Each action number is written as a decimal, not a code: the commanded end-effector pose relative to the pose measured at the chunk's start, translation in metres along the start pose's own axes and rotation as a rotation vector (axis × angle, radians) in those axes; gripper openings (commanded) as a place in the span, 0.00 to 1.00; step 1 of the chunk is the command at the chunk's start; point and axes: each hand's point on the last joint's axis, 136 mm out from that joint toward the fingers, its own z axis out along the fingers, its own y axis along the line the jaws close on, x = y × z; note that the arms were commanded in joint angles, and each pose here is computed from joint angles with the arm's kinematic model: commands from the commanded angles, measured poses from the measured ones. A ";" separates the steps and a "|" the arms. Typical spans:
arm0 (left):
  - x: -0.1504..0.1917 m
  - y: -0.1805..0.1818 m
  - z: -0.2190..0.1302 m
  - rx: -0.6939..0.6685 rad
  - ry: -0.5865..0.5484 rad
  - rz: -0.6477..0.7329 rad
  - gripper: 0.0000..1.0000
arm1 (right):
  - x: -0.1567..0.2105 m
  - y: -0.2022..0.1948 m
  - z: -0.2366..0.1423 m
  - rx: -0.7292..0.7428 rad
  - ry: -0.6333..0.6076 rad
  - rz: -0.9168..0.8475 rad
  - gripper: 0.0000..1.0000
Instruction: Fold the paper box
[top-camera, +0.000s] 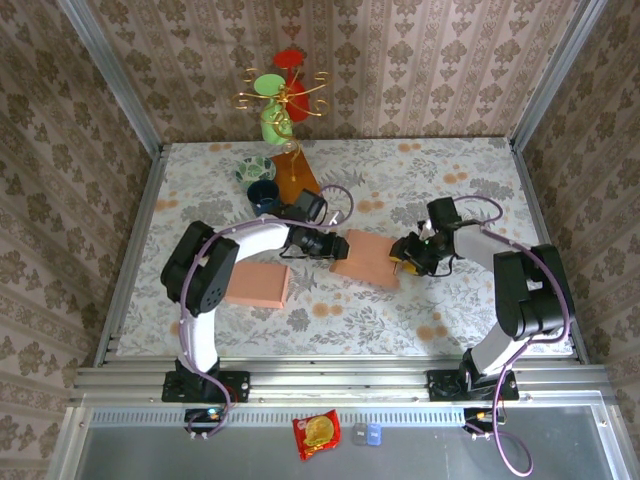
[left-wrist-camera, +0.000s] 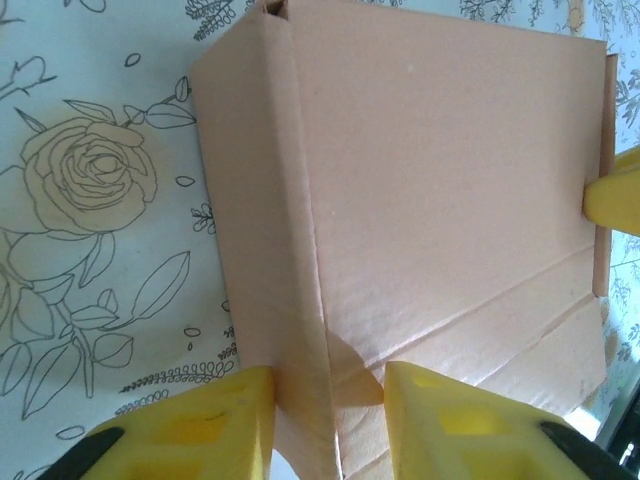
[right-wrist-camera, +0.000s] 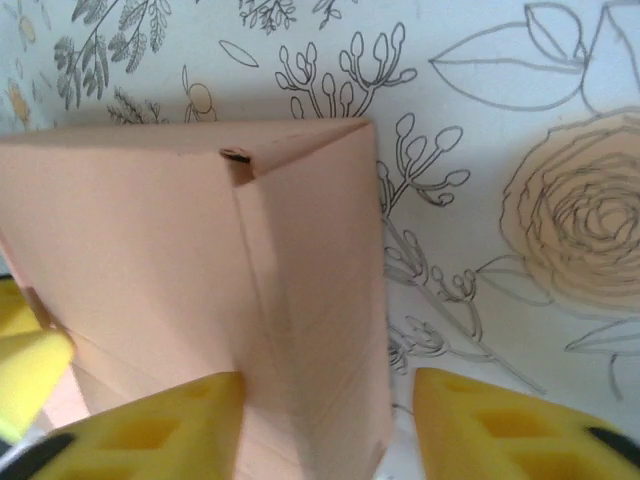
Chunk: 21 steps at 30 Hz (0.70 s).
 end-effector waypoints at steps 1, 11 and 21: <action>-0.006 -0.006 -0.010 0.044 -0.038 -0.012 0.30 | 0.002 0.007 -0.004 -0.072 -0.019 -0.050 0.63; -0.007 0.008 -0.015 0.097 -0.081 -0.076 0.25 | -0.003 0.030 -0.004 -0.270 -0.016 -0.091 0.72; -0.007 0.020 -0.014 0.122 -0.090 -0.142 0.22 | 0.001 0.028 0.006 -0.300 0.002 -0.097 0.73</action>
